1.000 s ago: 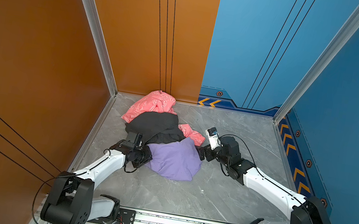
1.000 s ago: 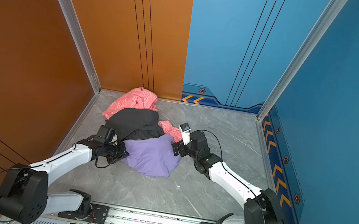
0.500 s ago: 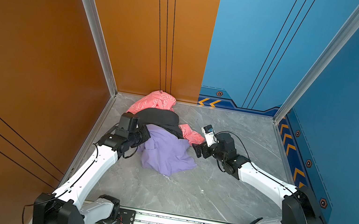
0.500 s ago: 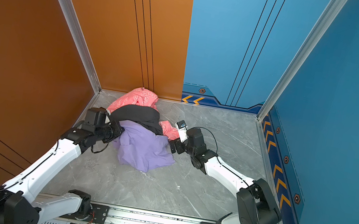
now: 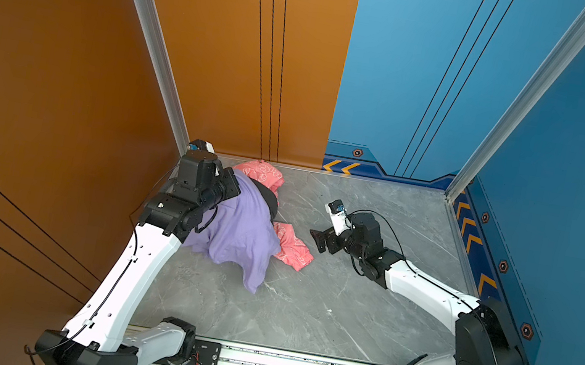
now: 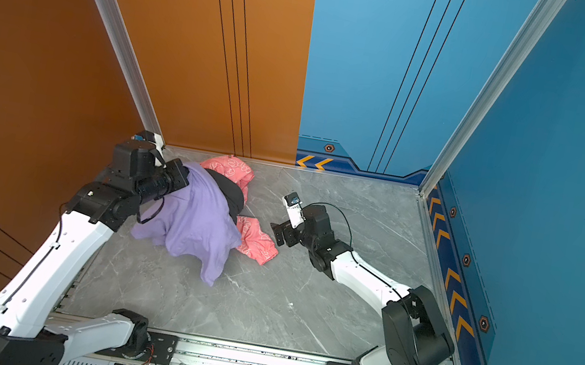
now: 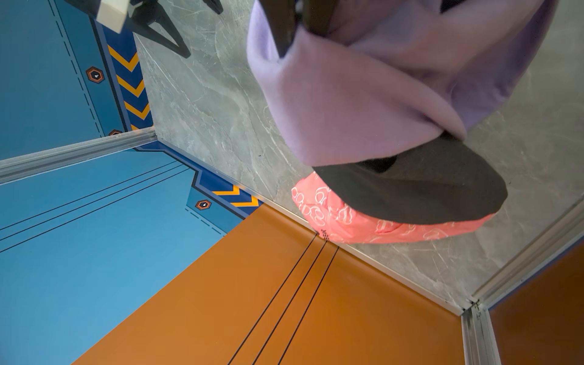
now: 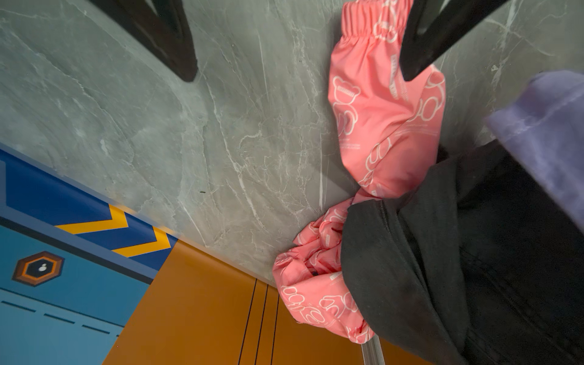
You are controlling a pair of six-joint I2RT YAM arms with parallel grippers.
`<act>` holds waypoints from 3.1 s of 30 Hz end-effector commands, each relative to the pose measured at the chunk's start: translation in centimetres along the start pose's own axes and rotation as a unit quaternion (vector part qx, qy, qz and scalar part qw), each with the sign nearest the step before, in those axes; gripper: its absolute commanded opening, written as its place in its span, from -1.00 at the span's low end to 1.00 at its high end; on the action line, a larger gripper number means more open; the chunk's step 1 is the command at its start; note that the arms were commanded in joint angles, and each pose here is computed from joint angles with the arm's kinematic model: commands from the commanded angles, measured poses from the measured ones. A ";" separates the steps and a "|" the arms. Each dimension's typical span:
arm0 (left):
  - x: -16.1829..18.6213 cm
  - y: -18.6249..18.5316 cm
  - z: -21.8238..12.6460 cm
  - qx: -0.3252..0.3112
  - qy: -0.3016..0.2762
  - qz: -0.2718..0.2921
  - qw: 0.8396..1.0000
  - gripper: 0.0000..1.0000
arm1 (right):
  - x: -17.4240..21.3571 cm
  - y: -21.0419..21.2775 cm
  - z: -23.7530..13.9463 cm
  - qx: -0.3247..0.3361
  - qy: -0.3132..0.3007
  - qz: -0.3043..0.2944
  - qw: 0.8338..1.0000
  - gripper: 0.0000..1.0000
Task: Pick out a specific cloth from the pile
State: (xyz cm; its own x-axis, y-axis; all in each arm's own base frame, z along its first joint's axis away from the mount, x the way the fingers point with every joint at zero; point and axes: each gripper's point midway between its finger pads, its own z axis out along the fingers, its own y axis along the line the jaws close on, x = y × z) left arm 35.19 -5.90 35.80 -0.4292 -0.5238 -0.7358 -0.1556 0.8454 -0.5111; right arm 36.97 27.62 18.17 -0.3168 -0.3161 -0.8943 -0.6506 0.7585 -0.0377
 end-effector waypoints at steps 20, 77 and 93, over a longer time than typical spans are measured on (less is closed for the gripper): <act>-14.1 -14.9 -3.9 0.178 -0.150 0.070 0.970 -1.00 | -2.8 -2.1 -1.7 0.054 -0.045 -0.002 0.997 1.00; 2.2 -24.4 8.5 0.276 0.080 0.188 0.939 1.00 | 2.2 -15.4 -8.4 0.273 0.056 0.239 0.930 1.00; -1.5 -15.0 3.2 0.145 0.005 0.198 0.969 0.96 | 5.1 -11.9 5.1 0.180 0.167 0.326 0.913 0.60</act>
State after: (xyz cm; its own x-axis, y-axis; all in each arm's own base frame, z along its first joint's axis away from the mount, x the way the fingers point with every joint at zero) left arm 41.99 -20.65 42.00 -0.4628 -0.1503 -0.8736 0.3381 0.8811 -0.3307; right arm 46.54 19.39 12.89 -0.7513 0.0994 -0.6524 -0.0545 0.9759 0.2114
